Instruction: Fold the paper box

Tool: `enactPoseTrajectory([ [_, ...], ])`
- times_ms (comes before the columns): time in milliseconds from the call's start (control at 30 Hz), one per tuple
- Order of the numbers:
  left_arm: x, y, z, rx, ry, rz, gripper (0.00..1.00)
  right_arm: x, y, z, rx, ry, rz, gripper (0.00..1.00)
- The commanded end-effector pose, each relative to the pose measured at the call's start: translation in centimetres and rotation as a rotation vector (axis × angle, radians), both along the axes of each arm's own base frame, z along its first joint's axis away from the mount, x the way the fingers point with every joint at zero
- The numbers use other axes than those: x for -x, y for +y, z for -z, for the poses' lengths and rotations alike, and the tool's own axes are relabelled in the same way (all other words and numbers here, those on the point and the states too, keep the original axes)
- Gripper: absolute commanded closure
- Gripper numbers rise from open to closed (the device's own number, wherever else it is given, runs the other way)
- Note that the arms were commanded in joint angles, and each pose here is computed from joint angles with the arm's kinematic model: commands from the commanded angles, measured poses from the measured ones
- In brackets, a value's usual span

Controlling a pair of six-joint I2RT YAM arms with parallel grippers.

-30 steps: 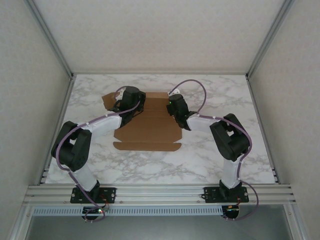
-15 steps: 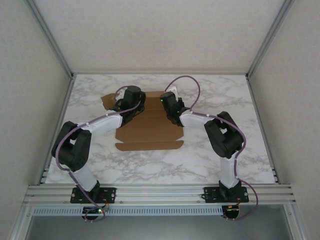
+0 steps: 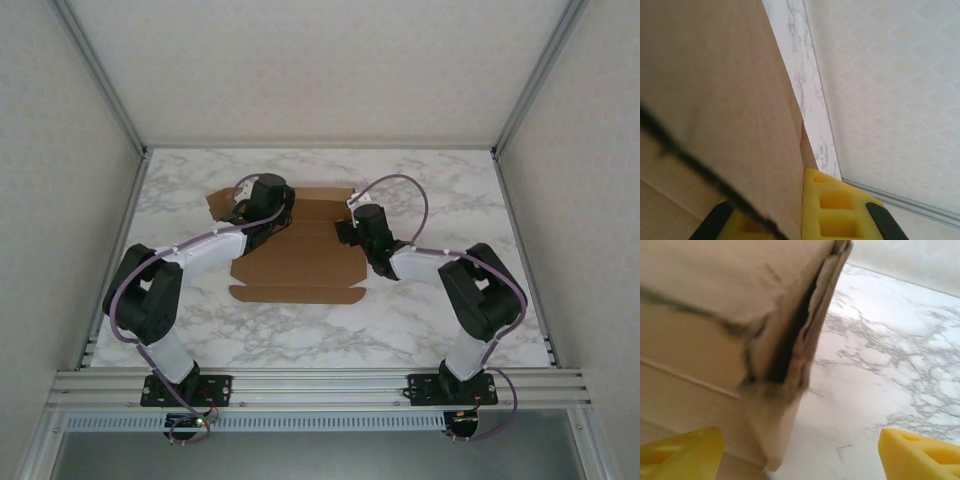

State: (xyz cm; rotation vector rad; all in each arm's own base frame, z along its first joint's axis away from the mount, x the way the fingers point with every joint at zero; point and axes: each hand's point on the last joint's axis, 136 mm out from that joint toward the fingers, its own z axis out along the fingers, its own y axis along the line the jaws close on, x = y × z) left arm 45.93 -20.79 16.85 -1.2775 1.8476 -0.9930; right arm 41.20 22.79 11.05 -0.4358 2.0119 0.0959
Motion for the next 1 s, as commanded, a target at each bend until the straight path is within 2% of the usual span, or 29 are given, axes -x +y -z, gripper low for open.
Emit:
enactPoseTrajectory([
  [0, 4.1, 0.7, 7.7, -0.147, 0.252, 0.062, 1.00, 0.4, 0.8, -5.2, -0.183, -0.124, -0.129, 0.19],
  [133, 3.9, 0.7, 7.6, -0.151, 0.247, 0.058, 1.00, 1.2, -0.3, -6.7, -0.252, -0.148, -0.170, 0.19],
  [267, 3.7, 0.5, 7.4, -0.146, 0.242, 0.058, 1.00, 0.8, -3.4, -5.9, -0.364, -0.150, -0.075, 0.23],
  [333, 3.6, 0.4, 7.2, -0.140, 0.240, 0.063, 1.00, 0.7, -3.2, -4.9, -0.358, -0.153, -0.083, 0.26],
  [400, 3.5, 0.2, 7.1, -0.138, 0.236, 0.066, 1.00, 1.5, -2.1, -4.5, -0.370, -0.199, -0.167, 0.25],
  [567, 3.6, 0.1, 7.3, -0.130, 0.241, 0.072, 1.00, 1.4, -0.3, -1.5, -0.296, -0.167, -0.193, 0.24],
  [700, 3.6, 0.1, 7.5, -0.129, 0.244, 0.073, 1.00, -0.6, -0.2, -0.8, -0.193, -0.148, -0.108, 0.25],
  [833, 3.5, -0.1, 7.1, -0.123, 0.237, 0.077, 1.00, -2.3, -0.1, 0.0, -0.097, -0.107, -0.032, 0.31],
  [967, 3.5, -0.1, 6.8, -0.118, 0.233, 0.077, 1.00, -2.8, 0.6, 0.4, -0.041, -0.089, -0.026, 0.39],
])
